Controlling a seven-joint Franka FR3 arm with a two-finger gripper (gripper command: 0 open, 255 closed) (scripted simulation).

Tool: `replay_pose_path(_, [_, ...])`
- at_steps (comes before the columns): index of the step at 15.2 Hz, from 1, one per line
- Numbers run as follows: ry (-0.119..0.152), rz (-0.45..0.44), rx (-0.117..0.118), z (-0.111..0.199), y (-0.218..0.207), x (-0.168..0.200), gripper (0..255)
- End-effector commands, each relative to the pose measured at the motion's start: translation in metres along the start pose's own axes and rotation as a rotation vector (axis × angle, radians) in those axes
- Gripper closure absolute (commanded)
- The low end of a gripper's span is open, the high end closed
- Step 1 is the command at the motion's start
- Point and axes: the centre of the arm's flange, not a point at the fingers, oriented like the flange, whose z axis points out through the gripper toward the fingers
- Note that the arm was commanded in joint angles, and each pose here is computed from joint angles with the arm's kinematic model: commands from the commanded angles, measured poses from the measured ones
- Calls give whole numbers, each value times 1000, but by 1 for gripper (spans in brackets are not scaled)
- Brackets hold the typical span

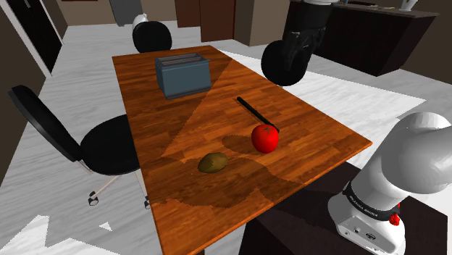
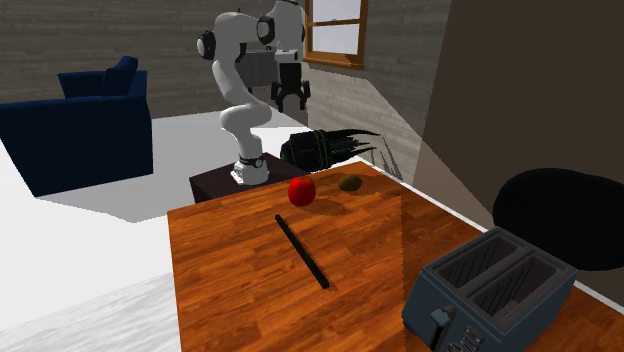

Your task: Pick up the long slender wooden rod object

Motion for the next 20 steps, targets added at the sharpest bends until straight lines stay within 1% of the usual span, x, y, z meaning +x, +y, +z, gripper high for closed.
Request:
replay_pose_path(1, [0,0,0,0,0,0,0])
replay_pose_path(20, [0,76,41,202,80,130,0])
